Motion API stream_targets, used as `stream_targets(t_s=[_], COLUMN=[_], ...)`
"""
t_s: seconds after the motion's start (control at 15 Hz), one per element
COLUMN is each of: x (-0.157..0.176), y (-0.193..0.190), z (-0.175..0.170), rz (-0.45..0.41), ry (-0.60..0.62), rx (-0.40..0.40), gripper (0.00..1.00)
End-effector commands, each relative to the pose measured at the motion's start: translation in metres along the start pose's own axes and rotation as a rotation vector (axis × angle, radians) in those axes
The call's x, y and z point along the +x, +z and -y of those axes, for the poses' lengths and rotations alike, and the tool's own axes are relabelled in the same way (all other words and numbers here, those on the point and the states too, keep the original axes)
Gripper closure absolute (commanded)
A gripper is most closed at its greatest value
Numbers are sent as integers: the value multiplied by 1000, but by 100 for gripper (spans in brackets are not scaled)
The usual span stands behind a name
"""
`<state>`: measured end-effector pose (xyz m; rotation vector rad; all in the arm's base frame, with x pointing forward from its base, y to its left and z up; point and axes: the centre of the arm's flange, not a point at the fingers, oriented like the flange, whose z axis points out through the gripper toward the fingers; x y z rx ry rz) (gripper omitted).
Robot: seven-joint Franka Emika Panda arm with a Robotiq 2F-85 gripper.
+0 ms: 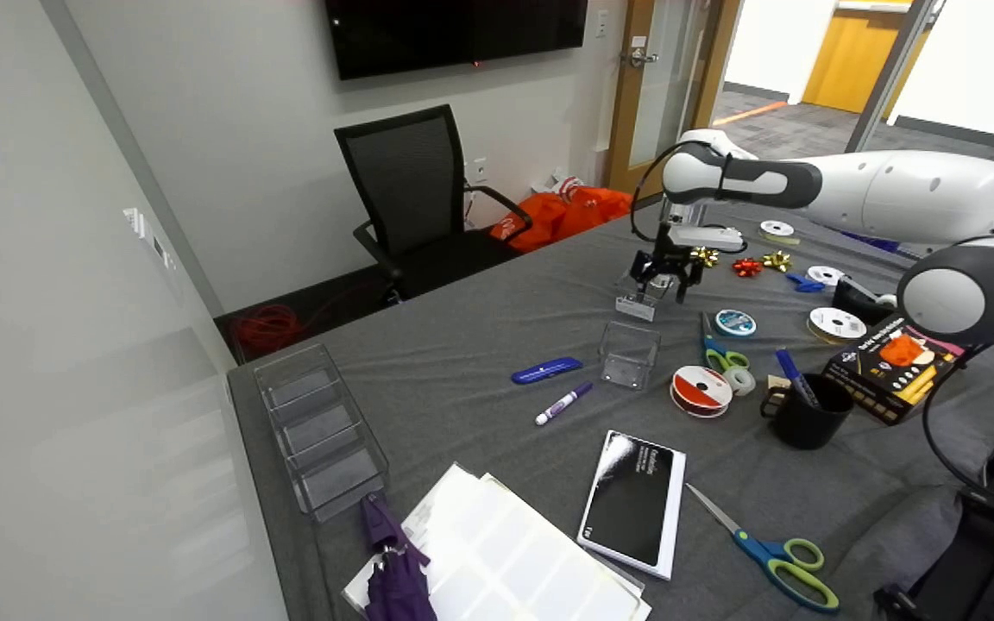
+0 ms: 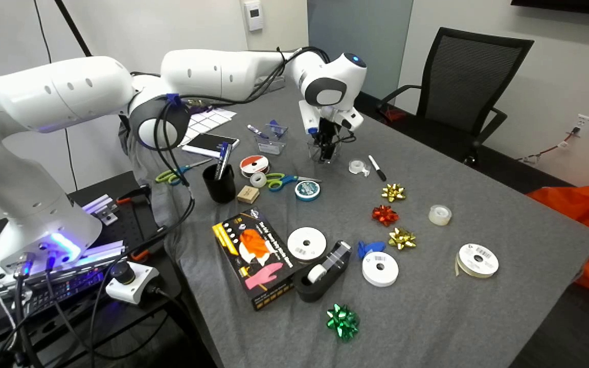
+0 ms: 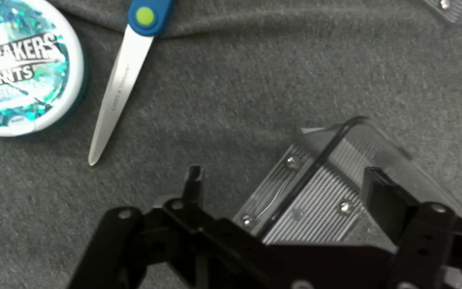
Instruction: Pour the contents in the clear container on the right onto the table.
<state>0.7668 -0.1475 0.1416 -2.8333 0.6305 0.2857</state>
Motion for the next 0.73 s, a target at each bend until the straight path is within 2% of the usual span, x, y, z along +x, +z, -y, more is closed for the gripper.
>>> stream_targets(t_s=[0.0, 0.67], x=[-74, -75], y=[-8, -65], z=[-10, -4], rz=[-17, -86], ry=[-11, 70], rx=[40, -59], gripper=[0, 0])
